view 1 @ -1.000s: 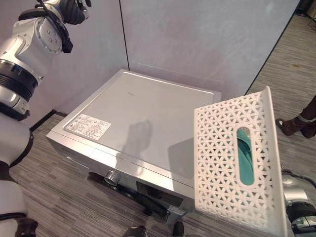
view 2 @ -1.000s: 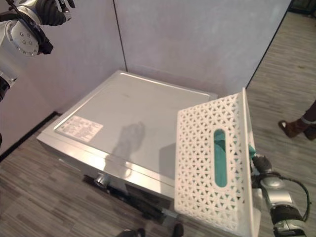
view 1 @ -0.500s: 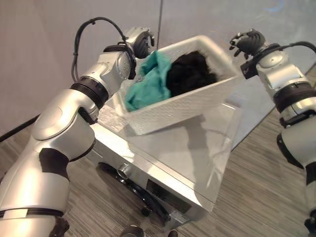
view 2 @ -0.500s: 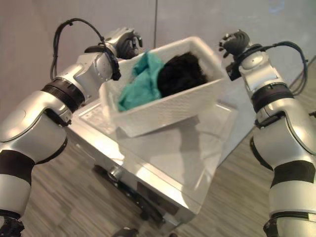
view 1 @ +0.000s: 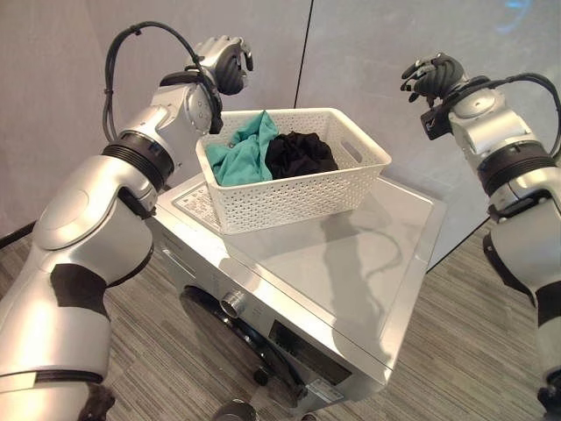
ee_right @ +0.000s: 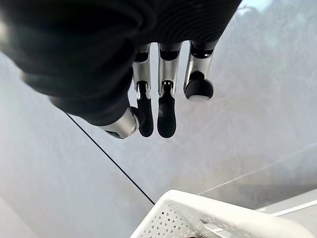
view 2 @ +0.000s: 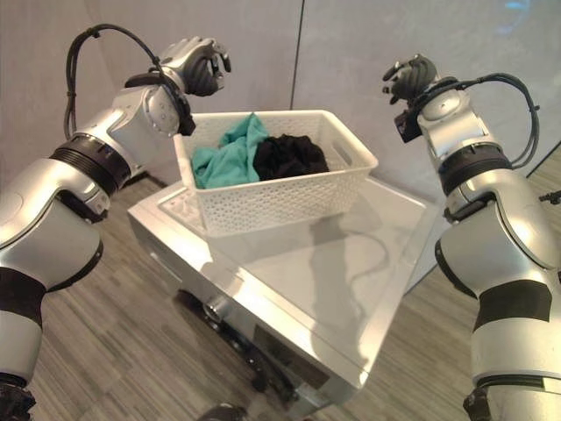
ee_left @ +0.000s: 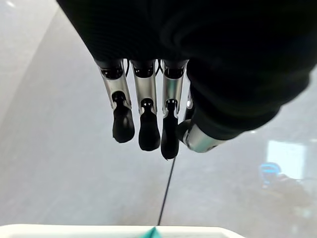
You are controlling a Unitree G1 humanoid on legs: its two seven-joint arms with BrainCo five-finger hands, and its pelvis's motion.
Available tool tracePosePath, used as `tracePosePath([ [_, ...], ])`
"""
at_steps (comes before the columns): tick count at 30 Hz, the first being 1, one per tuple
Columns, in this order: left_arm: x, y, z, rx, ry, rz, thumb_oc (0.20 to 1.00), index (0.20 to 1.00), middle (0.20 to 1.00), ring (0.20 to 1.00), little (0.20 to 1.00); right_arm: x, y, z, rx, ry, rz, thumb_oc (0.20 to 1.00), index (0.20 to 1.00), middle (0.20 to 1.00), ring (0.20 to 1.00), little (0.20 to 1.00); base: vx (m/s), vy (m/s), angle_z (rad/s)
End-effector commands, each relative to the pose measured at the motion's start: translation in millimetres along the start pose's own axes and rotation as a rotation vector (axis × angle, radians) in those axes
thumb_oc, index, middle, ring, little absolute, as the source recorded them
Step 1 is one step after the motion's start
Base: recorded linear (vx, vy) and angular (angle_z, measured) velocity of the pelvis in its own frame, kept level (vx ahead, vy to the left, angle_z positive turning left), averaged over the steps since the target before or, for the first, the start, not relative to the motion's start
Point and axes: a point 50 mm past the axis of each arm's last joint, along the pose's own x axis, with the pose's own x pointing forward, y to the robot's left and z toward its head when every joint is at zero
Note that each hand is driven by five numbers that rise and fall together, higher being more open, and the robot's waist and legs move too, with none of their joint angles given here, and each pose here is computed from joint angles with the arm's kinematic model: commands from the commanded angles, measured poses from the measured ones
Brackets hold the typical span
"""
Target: Grab the laundry basket,head to the washer,open it,put in the laundry and shut it.
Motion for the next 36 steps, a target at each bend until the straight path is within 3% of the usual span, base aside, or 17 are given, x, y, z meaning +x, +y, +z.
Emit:
tracePosePath([
  [1, 5, 41, -3, 0.005, 0.038, 0.139, 0.200, 0.200, 0.200, 0.200, 0.200, -4, -36, 7, 0.035, -0.029, -0.102, 1.000, 1.000, 1.000, 1.000, 1.000, 0.00, 0.000, 0.00],
  [4, 4, 44, -3, -0.010, 0.039, 0.156, 0.200, 0.200, 0.200, 0.200, 0.200, -5, -39, 5, 0.057, -0.026, -0.113, 1.000, 1.000, 1.000, 1.000, 1.000, 0.00, 0.000, 0.00],
  [5, 5, 47, -3, -0.032, 0.038, 0.171, 0.410, 0.410, 0.410, 0.410, 0.410, -5, -40, 5, 0.092, -0.029, -0.120, 1.000, 1.000, 1.000, 1.000, 1.000, 0.00, 0.000, 0.00],
  [6, 4, 50, -4, -0.056, 0.040, 0.180, 1.000, 1.000, 1.000, 1.000, 1.000, -5, -40, 6, 0.109, -0.034, -0.123, 1.000, 1.000, 1.000, 1.000, 1.000, 0.01, -0.033, 0.02],
  [9, 4, 68, 5, -0.217, -0.007, 0.255, 1.000, 1.000, 1.000, 1.000, 1.000, -6, -47, 15, 0.214, -0.085, -0.144, 1.000, 1.000, 1.000, 1.000, 1.000, 0.00, -0.024, 0.02],
  [14, 2, 77, 8, -0.277, -0.050, 0.273, 1.000, 1.000, 1.000, 1.000, 1.000, -9, -58, 18, 0.267, -0.115, -0.163, 1.000, 1.000, 1.000, 1.000, 1.000, -0.01, -0.019, 0.01],
  [21, -20, 97, 4, -0.402, -0.198, 0.340, 1.000, 1.000, 1.000, 1.000, 1.000, -31, -105, 20, 0.270, -0.250, -0.276, 1.000, 1.000, 1.000, 1.000, 1.000, -0.01, -0.021, 0.05],
  [22, -33, 102, -4, -0.420, -0.232, 0.367, 1.000, 1.000, 1.000, 1.000, 1.000, -42, -119, 4, 0.272, -0.262, -0.314, 1.000, 1.000, 1.000, 1.000, 1.000, -0.01, -0.014, 0.06],
  [29, -95, 81, -47, -0.412, -0.259, 0.329, 1.000, 1.000, 1.000, 1.000, 1.000, -90, -128, -91, 0.298, -0.188, -0.373, 1.000, 1.000, 1.000, 1.000, 1.000, -0.01, -0.008, 0.18],
  [31, -131, 69, -69, -0.382, -0.225, 0.296, 1.000, 1.000, 1.000, 1.000, 1.000, -122, -121, -144, 0.352, -0.108, -0.410, 1.000, 1.000, 1.000, 1.000, 1.000, 0.01, -0.018, 0.14],
  [36, -206, 44, -101, -0.391, -0.104, 0.202, 1.000, 1.000, 1.000, 1.000, 1.000, -203, -127, -216, 0.385, 0.037, -0.597, 1.000, 1.000, 1.000, 1.000, 1.000, 0.03, -0.017, 0.07],
])
